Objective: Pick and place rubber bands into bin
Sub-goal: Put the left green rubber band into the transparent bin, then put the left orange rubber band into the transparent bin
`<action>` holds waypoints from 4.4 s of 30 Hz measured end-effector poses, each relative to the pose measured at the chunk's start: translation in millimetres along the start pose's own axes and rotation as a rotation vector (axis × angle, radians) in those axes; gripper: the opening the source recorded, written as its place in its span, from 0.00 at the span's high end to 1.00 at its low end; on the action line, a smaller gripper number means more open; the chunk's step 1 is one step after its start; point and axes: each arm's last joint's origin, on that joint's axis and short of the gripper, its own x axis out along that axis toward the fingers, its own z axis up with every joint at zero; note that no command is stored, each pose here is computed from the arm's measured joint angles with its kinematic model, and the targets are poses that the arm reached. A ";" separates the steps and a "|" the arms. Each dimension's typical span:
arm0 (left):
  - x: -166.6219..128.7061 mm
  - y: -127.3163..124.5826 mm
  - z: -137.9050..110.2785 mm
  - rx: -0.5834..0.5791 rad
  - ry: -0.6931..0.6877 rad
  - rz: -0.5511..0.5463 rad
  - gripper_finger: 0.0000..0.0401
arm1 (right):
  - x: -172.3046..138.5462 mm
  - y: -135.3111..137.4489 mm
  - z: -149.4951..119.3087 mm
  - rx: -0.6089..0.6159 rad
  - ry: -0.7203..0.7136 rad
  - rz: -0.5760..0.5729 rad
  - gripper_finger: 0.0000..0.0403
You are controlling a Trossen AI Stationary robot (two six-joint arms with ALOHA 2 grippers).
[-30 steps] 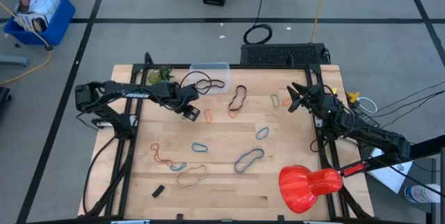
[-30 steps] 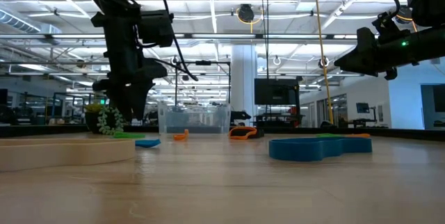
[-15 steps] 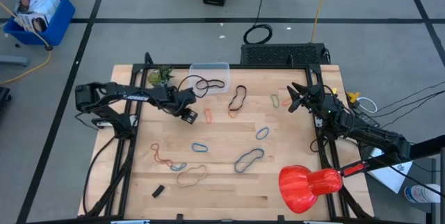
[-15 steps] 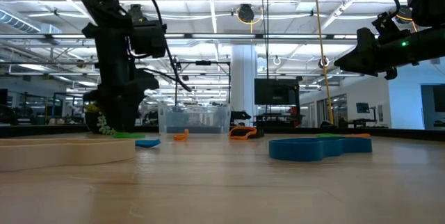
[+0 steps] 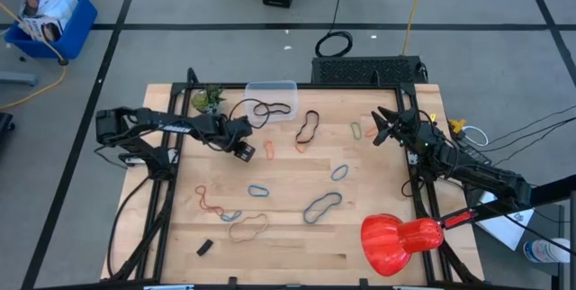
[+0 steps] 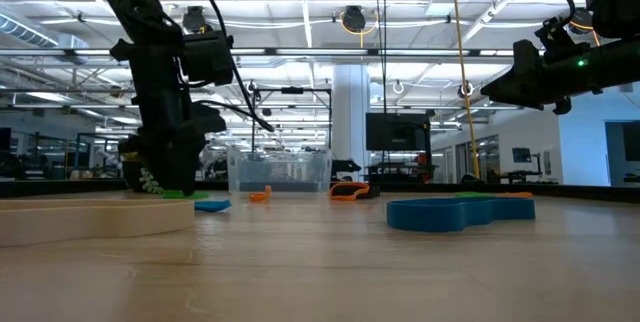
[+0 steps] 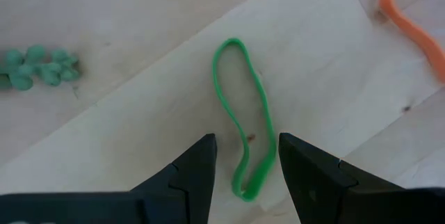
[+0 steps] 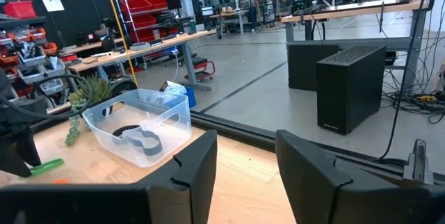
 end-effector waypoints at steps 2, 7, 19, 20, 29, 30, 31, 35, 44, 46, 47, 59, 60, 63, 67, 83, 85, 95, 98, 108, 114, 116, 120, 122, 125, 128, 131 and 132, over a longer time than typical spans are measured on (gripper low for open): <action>0.0 -0.7 -1.0 0.006 0.001 0.003 0.62 | 0.0 0.0 0.0 0.000 0.000 0.000 0.65; 0.3 -0.8 -1.9 0.014 -0.001 0.013 0.77 | 0.0 0.0 -0.1 0.000 0.000 0.000 0.65; 1.1 -2.7 0.3 0.020 -0.030 -0.006 0.97 | 0.0 0.0 0.0 0.000 0.000 0.000 0.65; 1.1 -2.7 0.4 0.022 -0.031 -0.006 0.97 | 0.0 0.0 0.0 0.000 0.000 0.000 0.65; -38.1 -8.4 11.3 0.087 -0.180 -0.132 0.99 | 0.0 0.0 -0.1 0.000 0.001 0.000 0.65; -46.7 -8.8 13.1 0.095 -0.215 -0.153 0.99 | 0.0 0.0 -0.1 0.000 0.001 0.000 0.65; -55.6 -8.0 14.0 0.101 -0.247 -0.173 0.99 | 0.0 0.0 -0.2 -0.001 0.002 0.000 0.65; -102.8 -5.3 19.0 0.132 -0.448 -0.272 0.99 | 0.0 0.0 -0.3 -0.001 0.003 0.000 0.65; -190.5 1.5 12.3 0.248 -0.931 -0.579 0.99 | 0.5 0.0 -1.1 -0.012 0.012 -0.002 0.65; -194.6 2.3 11.3 0.253 -0.957 -0.592 0.99 | 0.5 0.0 -1.1 -0.012 0.011 -0.002 0.65; -194.6 2.3 11.5 0.255 -0.959 -0.589 0.99 | 0.5 0.0 -1.1 -0.013 0.012 -0.002 0.65; -217.6 -10.3 63.5 0.348 -0.820 -0.384 1.00 | 0.5 -1.4 -0.5 -0.026 -0.001 -0.052 0.65; -219.4 -11.4 71.9 0.353 -0.785 -0.339 1.00 | 0.5 -1.4 -0.5 -0.026 -0.001 -0.052 0.65; -219.2 -13.7 99.2 0.363 -0.683 -0.218 1.00 | 0.5 -1.3 -0.5 -0.026 -0.001 -0.051 0.65; -202.5 -12.6 132.8 0.376 -0.545 -0.122 1.00 | 0.5 -1.4 -0.5 -0.026 0.000 -0.051 0.65; -25.0 -16.3 192.5 0.350 -0.147 0.006 1.00 | 0.5 -1.3 -0.6 -0.026 0.000 -0.050 0.65; -9.1 -16.1 193.6 0.349 -0.121 0.013 1.00 | 0.5 -1.3 -0.6 -0.026 0.000 -0.050 0.65; 6.4 -16.6 195.9 0.349 -0.116 0.013 0.99 | 0.5 -1.3 -0.6 -0.026 0.000 -0.050 0.65; 3.5 -17.5 197.7 0.341 -0.139 0.008 0.96 | 0.5 -1.3 -0.5 -0.026 0.000 -0.050 0.65; 2.0 -18.6 196.4 0.356 -0.134 0.007 0.84 | 0.5 -1.3 -0.5 -0.026 0.000 -0.050 0.65; 0.1 -18.7 196.3 0.369 -0.137 0.006 0.66 | 0.5 -1.3 -0.5 -0.026 0.000 -0.050 0.65; -4.1 -19.0 196.6 0.377 -0.148 0.003 0.60 | 0.5 -1.3 -0.5 -0.026 0.000 -0.050 0.65; -28.8 -20.4 197.7 0.406 -0.218 -0.010 0.52 | 0.5 -1.3 -0.6 -0.026 0.000 -0.050 0.65; -44.9 -21.1 197.6 0.415 -0.265 -0.019 0.49 | 0.5 -1.3 -0.6 -0.026 0.000 -0.050 0.65; -74.5 -20.7 194.3 0.433 -0.331 -0.032 0.47 | 0.5 -1.3 -0.5 -0.026 0.000 -0.050 0.65; -115.7 -20.9 185.2 0.485 -0.417 -0.092 0.47 | 0.5 -1.3 -0.6 -0.026 0.000 -0.050 0.65; -155.4 -21.4 170.2 0.581 -0.489 -0.193 0.47 | 0.5 -1.3 -0.6 -0.026 0.000 -0.050 0.65; -167.2 -22.1 164.3 0.624 -0.511 -0.228 0.47 | 0.5 -1.3 -0.6 -0.026 0.000 -0.050 0.65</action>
